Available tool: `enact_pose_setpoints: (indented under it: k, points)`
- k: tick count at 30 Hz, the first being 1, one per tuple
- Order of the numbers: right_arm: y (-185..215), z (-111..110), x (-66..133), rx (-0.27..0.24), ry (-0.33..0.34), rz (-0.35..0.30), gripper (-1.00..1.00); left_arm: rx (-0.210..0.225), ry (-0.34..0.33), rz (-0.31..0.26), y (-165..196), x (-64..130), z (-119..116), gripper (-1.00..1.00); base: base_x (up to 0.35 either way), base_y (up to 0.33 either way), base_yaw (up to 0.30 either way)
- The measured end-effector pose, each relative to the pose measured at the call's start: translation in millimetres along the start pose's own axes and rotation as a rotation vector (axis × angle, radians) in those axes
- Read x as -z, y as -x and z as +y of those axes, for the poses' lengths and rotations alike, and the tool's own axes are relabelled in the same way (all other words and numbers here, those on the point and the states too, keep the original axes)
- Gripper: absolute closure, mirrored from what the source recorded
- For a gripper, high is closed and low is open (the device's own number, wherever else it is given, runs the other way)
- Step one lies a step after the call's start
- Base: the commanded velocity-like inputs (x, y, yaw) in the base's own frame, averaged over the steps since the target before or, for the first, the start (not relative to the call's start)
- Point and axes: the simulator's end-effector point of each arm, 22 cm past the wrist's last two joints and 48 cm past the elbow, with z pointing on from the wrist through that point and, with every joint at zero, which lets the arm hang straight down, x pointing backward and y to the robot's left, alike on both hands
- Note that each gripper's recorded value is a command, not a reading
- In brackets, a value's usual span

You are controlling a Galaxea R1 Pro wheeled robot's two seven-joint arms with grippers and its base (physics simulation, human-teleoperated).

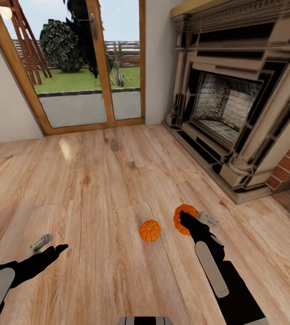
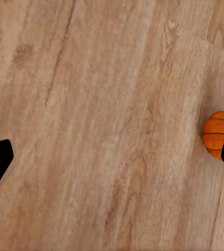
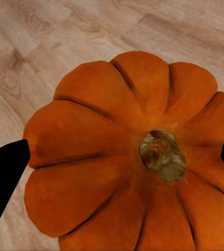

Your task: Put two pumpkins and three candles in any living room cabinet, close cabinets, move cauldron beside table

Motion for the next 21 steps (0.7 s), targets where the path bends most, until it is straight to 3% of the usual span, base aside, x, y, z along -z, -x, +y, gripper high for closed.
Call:
enact_pose_setpoints:
  k: [6,15,21]
  points:
    - [5.3,3.2,3.1,-0.006,0.01,-0.012,1.0,0.001,0.0,0.002,-0.9,-0.4,0.0,-1.0,0.001,0.0,-0.034]
    - [6.3,0.9,3.4,-0.005,0.007,-0.013,1.0,0.006,0.01,0.015,-6.0,-3.5,4.7,-1.0,0.01,0.0,-0.241]
    - [8.8,-4.6,2.9,0.002,0.002,-0.017,1.0,0.009,0.007,0.016,-7.0,-3.8,3.5,-1.0,0.243,0.0,-0.286]
